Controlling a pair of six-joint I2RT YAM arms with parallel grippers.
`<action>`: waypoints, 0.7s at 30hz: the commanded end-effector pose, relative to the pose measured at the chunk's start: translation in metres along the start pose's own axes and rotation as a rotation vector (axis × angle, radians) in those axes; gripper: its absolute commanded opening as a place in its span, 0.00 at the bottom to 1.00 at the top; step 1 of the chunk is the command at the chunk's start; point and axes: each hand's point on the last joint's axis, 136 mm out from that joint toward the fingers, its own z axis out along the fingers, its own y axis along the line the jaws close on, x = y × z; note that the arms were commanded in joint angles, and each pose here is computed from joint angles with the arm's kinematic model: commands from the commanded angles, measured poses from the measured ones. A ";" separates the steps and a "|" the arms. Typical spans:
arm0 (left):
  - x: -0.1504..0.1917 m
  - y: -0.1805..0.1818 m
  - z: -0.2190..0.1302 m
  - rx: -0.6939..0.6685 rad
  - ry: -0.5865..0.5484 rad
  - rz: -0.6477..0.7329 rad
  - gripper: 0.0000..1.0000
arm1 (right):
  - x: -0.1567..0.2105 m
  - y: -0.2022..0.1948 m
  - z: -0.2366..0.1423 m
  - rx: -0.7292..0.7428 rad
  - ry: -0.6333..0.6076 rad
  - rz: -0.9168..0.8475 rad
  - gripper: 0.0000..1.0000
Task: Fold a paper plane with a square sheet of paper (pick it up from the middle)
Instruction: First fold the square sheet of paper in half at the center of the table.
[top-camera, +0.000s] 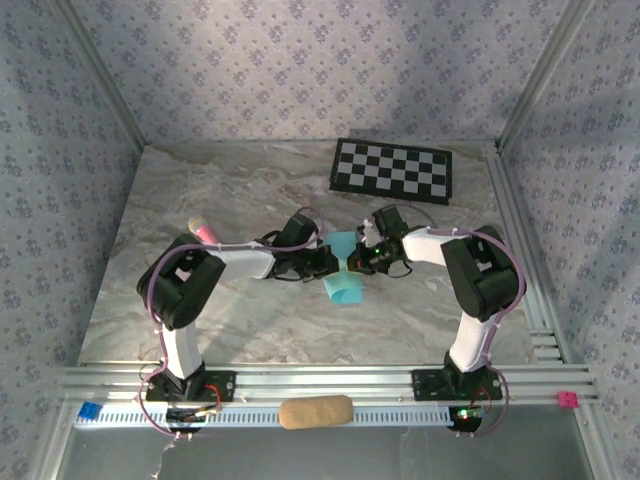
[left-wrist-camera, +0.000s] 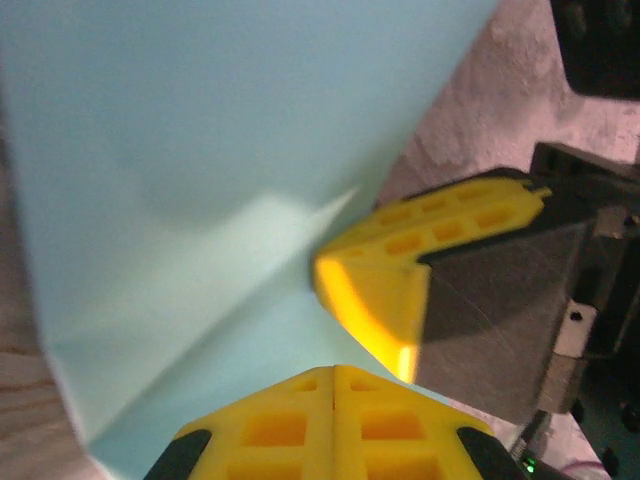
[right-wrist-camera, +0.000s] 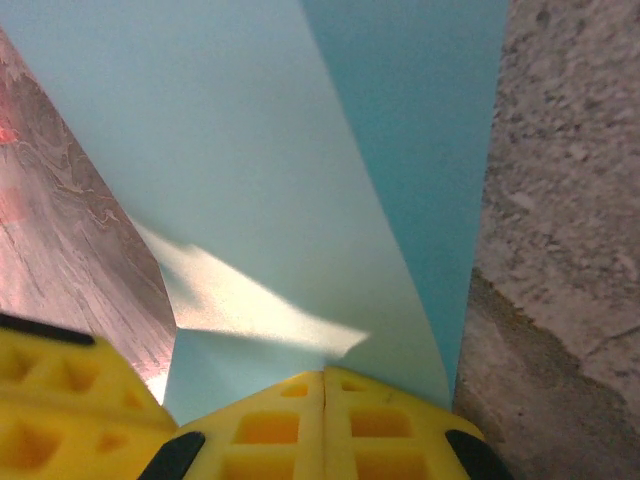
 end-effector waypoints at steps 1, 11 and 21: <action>0.006 -0.003 0.005 0.020 0.017 -0.034 0.05 | 0.039 -0.060 0.011 0.226 0.091 0.101 0.00; 0.031 0.058 0.005 -0.134 0.026 -0.045 0.05 | 0.041 -0.062 0.012 0.232 0.096 0.106 0.00; 0.017 -0.003 -0.014 -0.008 0.008 0.040 0.10 | 0.041 -0.063 0.012 0.239 0.091 0.112 0.00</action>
